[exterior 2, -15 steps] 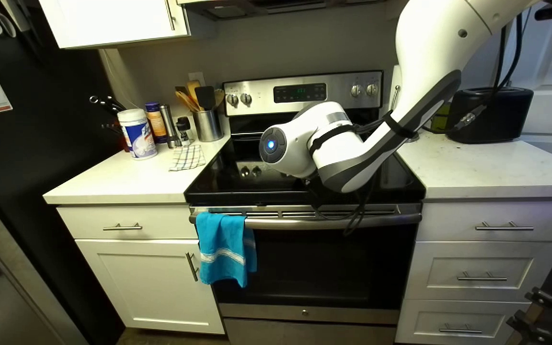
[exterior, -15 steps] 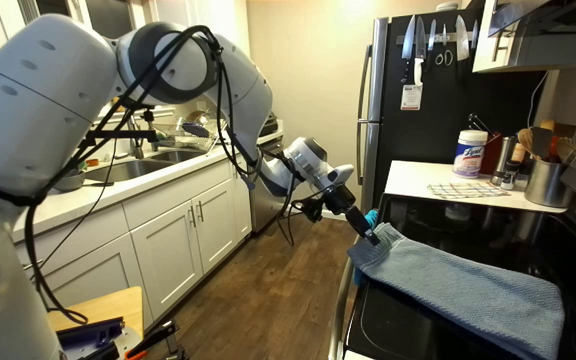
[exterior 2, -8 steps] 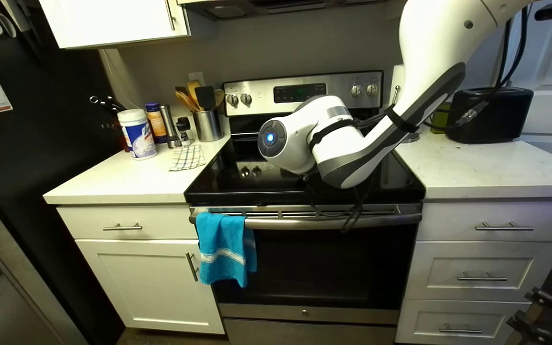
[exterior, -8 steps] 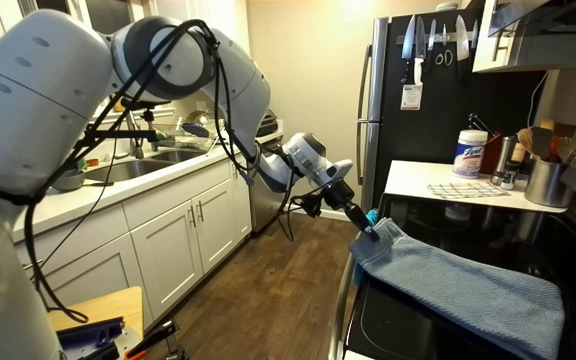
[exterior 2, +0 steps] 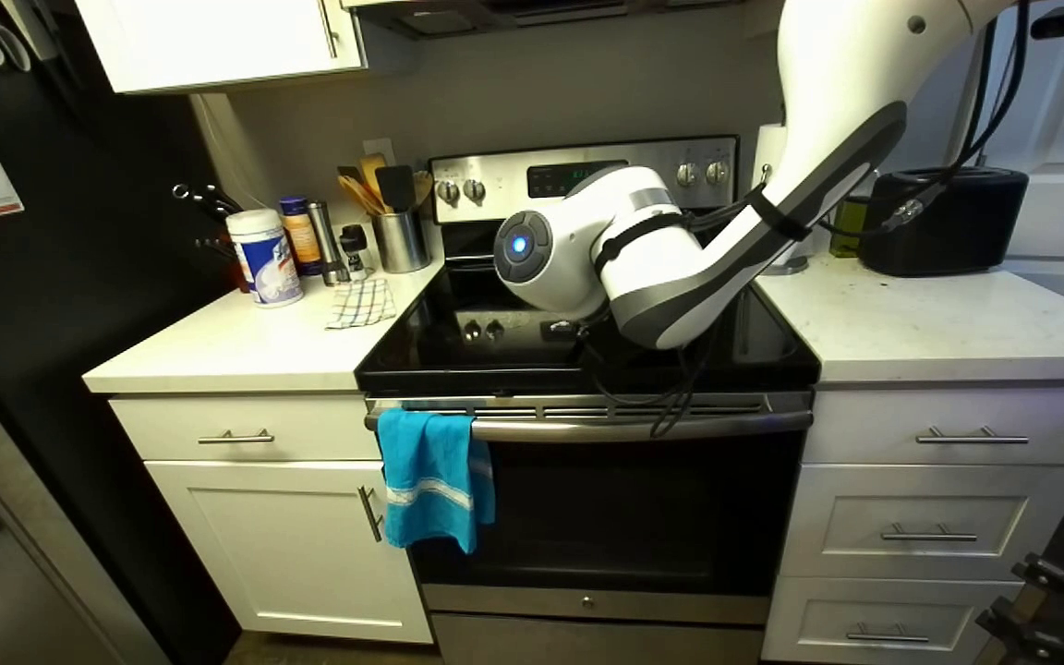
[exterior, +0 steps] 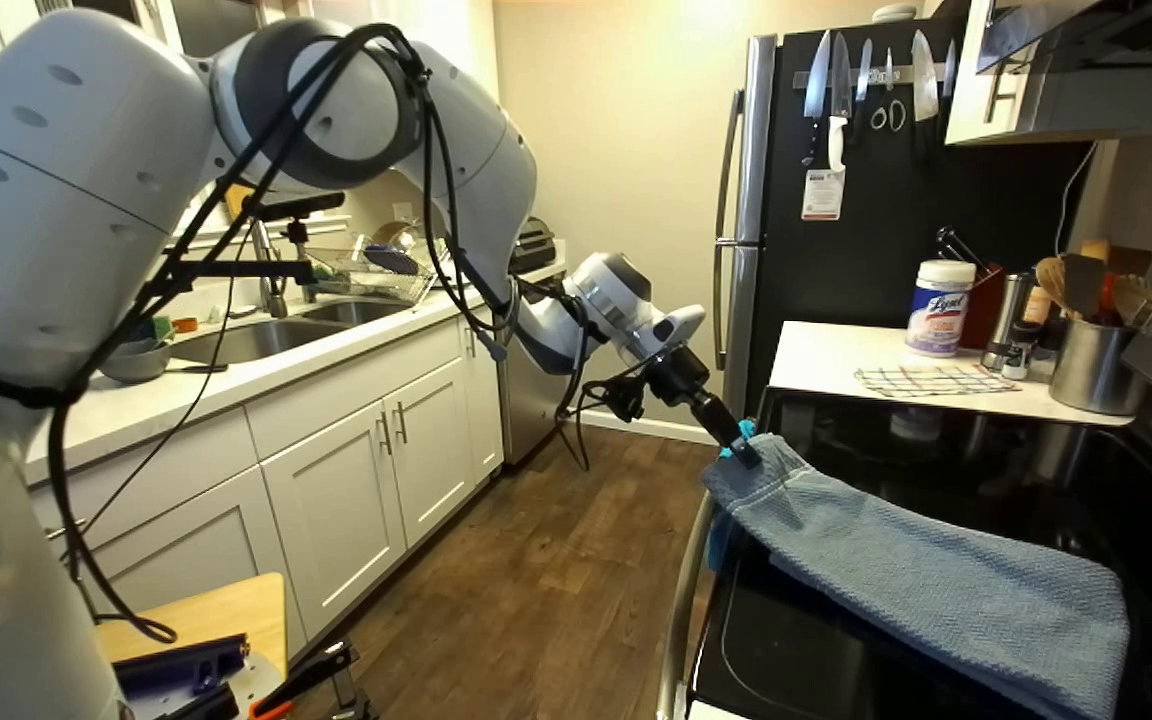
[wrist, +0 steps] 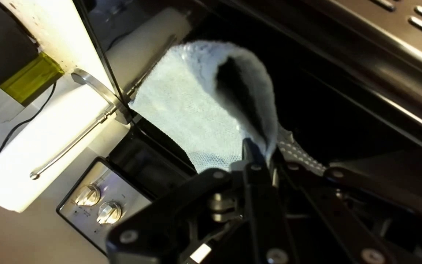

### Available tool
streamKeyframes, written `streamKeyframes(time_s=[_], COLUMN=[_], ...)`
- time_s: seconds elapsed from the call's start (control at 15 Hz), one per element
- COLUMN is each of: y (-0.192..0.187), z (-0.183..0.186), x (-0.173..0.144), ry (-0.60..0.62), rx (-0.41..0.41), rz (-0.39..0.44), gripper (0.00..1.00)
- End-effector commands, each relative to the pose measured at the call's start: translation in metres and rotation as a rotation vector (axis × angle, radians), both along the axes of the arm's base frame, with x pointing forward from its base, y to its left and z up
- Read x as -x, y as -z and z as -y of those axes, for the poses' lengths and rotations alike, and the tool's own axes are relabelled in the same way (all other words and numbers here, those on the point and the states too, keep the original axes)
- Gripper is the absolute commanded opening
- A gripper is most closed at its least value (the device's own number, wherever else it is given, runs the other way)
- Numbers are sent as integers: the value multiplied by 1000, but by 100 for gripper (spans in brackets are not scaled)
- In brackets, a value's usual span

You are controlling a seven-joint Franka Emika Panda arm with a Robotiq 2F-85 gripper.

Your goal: Hang the light blue towel on the oven handle

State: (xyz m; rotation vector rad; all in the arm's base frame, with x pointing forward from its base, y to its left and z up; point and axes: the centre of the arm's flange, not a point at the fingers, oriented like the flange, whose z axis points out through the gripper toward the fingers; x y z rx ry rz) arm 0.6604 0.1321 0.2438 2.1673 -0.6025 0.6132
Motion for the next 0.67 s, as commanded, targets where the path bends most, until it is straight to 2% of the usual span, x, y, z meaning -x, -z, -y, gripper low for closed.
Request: streamKeyframes(time_s=[0.0, 0.27, 0.6], y=[-52, -128, -219], z=[22, 50, 71], x=[26, 44, 64], ry=[-7, -12, -4], rx=[-5, 44, 61], rz=[86, 179, 288], gripper=[1, 1, 1])
